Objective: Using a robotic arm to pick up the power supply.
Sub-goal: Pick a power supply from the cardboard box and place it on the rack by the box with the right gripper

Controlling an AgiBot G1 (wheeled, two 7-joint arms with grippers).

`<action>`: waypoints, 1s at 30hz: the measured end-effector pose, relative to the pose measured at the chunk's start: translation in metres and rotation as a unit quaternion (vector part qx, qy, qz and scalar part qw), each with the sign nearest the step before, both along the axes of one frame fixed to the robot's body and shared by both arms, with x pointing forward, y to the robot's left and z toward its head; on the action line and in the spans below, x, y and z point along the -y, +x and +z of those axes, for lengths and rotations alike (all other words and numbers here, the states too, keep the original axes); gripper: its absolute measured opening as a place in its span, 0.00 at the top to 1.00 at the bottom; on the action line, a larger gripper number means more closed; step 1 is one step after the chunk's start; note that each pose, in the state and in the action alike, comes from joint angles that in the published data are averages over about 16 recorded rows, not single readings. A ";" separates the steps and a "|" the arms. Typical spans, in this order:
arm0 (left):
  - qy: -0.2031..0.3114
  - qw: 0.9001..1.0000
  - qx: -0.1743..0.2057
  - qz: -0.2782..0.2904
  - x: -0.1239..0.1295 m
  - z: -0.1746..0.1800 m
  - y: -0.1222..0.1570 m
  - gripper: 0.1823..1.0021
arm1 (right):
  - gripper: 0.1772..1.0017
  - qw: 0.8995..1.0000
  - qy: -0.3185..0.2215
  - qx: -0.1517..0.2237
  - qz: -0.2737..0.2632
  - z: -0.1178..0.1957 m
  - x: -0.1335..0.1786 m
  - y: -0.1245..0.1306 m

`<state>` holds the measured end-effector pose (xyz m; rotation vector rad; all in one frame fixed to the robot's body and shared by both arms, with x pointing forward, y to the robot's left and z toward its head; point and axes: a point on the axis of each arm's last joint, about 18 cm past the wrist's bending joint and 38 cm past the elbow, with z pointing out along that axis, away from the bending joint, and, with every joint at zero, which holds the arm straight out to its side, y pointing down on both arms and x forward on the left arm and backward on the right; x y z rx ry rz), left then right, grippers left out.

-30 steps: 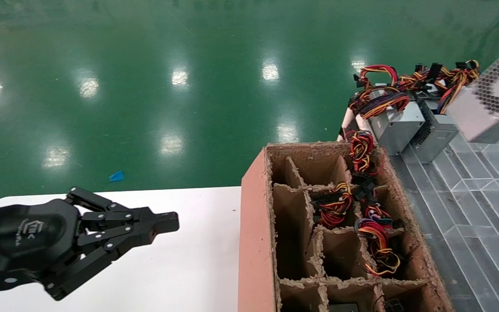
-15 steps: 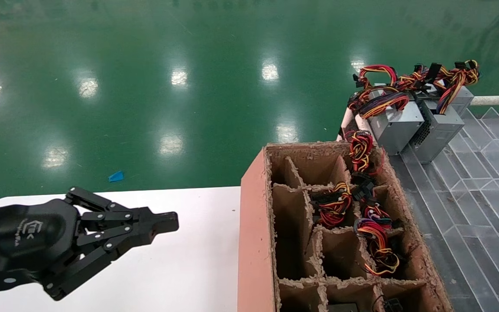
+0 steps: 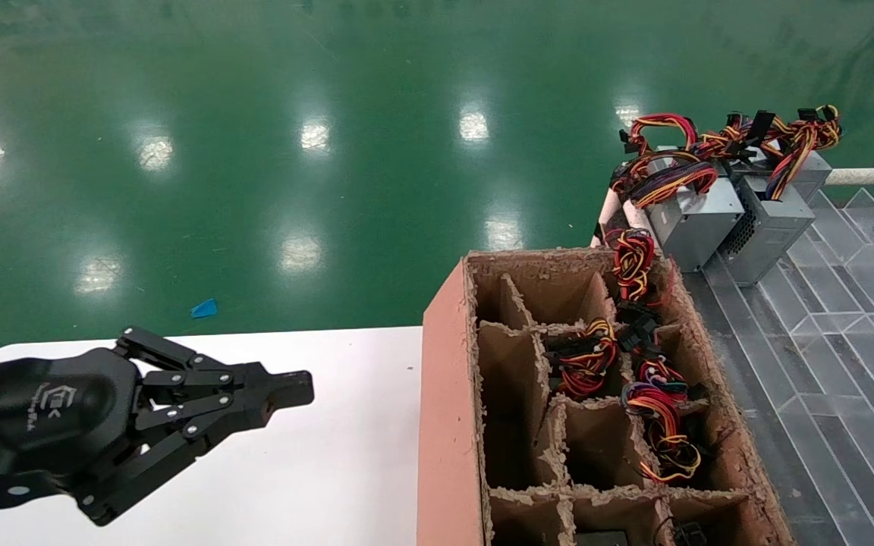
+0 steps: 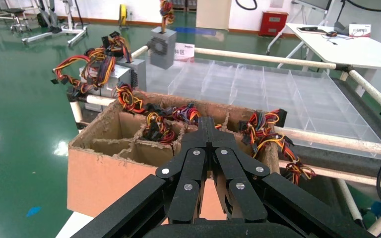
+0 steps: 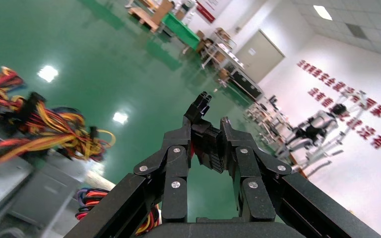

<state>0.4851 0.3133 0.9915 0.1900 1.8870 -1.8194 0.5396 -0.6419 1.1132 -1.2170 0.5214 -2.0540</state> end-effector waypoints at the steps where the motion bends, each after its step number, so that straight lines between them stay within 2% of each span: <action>1: 0.000 1.000 0.000 0.000 0.000 0.000 0.000 0.99 | 0.85 1.000 0.000 0.000 0.003 0.000 -0.003 0.004; 16: 0.000 1.000 0.000 0.000 0.000 0.000 0.000 0.99 | 0.86 0.999 -0.012 -0.014 0.039 -0.004 -0.042 0.043; 30: 0.000 1.000 0.000 0.000 0.000 0.000 0.000 0.99 | 0.86 0.999 -0.023 0.006 0.024 0.008 -0.042 0.043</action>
